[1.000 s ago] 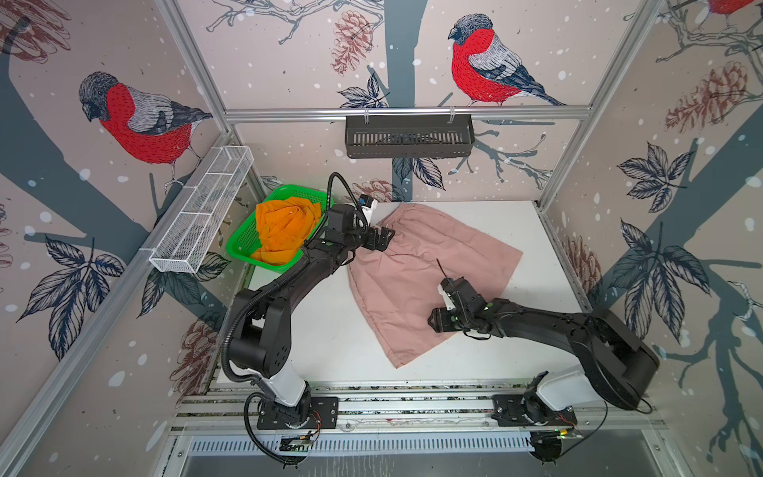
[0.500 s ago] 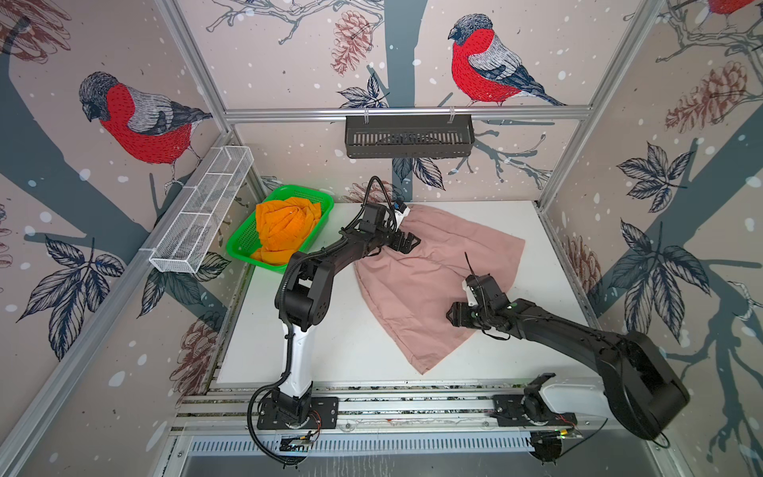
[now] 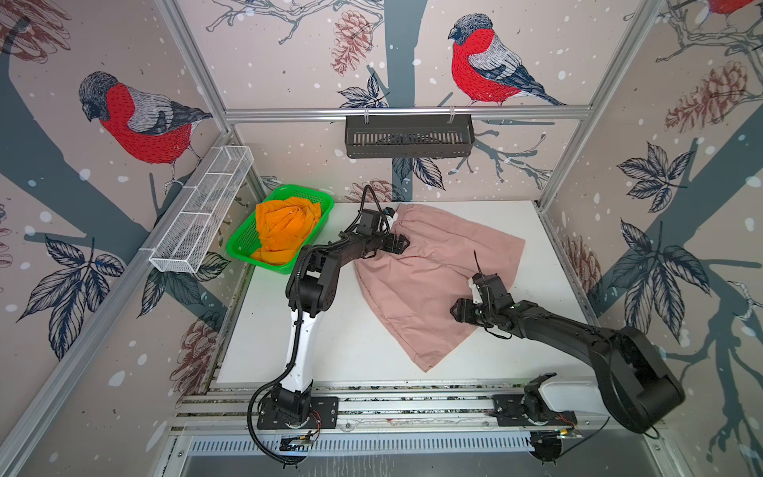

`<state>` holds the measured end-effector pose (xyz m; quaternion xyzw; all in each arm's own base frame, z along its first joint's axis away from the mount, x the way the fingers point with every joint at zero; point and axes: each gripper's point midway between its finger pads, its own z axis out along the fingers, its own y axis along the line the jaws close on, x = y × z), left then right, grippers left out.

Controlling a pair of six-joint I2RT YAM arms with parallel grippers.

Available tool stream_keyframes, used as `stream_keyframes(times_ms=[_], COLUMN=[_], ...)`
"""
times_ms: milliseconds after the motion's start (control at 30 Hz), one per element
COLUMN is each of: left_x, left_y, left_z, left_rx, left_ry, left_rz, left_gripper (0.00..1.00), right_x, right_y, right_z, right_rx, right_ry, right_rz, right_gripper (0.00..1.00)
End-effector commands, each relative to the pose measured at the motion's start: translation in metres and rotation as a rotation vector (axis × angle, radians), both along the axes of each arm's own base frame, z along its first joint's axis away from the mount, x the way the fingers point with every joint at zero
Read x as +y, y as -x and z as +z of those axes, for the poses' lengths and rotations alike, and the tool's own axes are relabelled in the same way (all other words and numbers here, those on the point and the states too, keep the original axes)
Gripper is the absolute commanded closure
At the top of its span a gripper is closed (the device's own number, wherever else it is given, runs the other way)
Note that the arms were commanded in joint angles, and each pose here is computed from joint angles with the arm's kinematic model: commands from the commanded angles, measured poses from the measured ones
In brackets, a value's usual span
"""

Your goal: Fold and stack the shorts

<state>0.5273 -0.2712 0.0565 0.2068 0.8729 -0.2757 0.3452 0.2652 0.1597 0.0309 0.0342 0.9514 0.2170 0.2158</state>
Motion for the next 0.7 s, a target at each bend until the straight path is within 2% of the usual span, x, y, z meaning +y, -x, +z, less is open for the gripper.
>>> stream_keyframes(times_ms=[0, 300, 533, 667], left_x=[0.014, 0.047, 0.066, 0.068], left_y=[-0.008, 0.037, 0.075, 0.1], left_z=[0.019, 0.016, -0.013, -0.016], left_rx=[-0.06, 0.002, 0.147, 0.219], left_ry=[-0.006, -0.018, -0.079, -0.037], left_rz=[0.089, 0.222, 0.264, 0.278], left_gripper=[0.02, 0.02, 0.02, 0.02], right_x=[-0.006, -0.019, -0.027, -0.041], right_y=[-0.013, -0.047, -0.01, -0.006], right_z=[-0.003, -0.005, 0.008, 0.019], right_rx=[-0.018, -0.004, 0.061, 0.028], right_ry=[0.012, 0.059, 0.03, 0.065], right_rz=[-0.008, -0.006, -0.023, -0.066], right_gripper=[0.31, 0.31, 0.29, 0.28])
